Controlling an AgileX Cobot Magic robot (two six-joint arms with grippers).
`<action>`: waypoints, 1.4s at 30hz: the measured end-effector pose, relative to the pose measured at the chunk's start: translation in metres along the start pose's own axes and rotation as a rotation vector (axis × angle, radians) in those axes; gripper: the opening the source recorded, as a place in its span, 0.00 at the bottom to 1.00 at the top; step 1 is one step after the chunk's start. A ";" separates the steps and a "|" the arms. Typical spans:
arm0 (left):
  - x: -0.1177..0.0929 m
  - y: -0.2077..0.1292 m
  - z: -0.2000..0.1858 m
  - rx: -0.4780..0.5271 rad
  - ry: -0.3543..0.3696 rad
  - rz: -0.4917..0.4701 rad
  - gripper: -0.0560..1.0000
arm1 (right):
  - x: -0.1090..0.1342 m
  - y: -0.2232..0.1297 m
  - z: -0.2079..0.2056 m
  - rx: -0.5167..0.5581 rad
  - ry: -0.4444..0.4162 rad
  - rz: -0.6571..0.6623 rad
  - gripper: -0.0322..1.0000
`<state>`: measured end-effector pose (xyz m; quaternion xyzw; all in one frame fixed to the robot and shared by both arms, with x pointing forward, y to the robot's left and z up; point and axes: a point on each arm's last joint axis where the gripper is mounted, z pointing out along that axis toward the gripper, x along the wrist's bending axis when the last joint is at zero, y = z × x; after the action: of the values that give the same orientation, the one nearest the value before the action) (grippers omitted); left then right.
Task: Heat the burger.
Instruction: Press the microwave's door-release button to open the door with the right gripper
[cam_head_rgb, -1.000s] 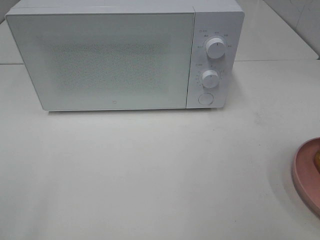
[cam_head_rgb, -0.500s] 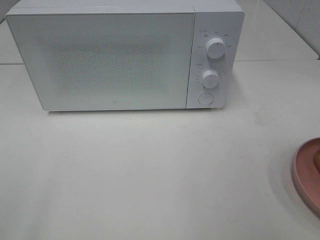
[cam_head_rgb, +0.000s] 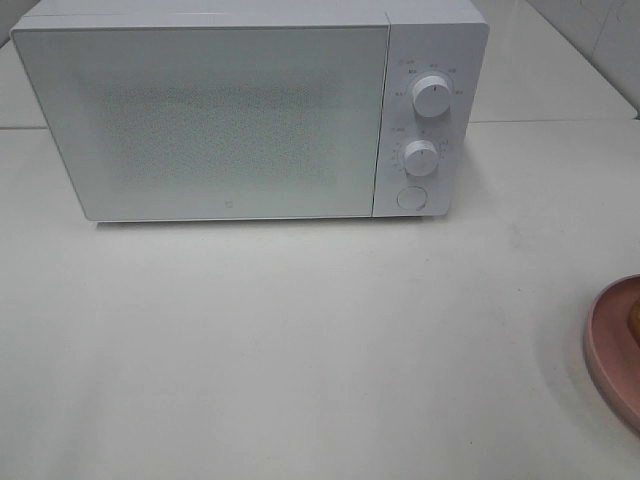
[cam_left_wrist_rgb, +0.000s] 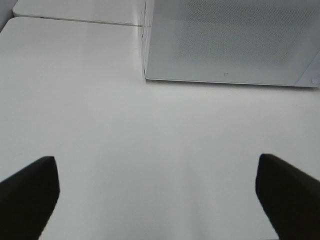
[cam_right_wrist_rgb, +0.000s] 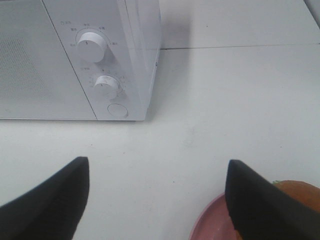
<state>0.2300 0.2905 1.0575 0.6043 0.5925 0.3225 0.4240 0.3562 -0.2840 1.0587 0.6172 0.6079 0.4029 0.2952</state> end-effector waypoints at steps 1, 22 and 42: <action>0.000 0.000 0.000 0.000 0.000 0.000 0.99 | 0.000 0.000 0.000 0.000 0.000 0.000 0.76; 0.000 0.000 0.000 0.000 0.000 0.000 0.99 | -0.009 0.016 0.091 -0.051 -0.054 -0.089 0.76; 0.000 0.000 0.000 0.000 0.000 0.000 0.99 | -0.010 -0.019 0.135 -0.224 -0.022 -0.100 0.75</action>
<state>0.2300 0.2905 1.0575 0.6043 0.5925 0.3225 0.4240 0.4625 -0.2756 0.9738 0.5535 0.5859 0.4465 0.3887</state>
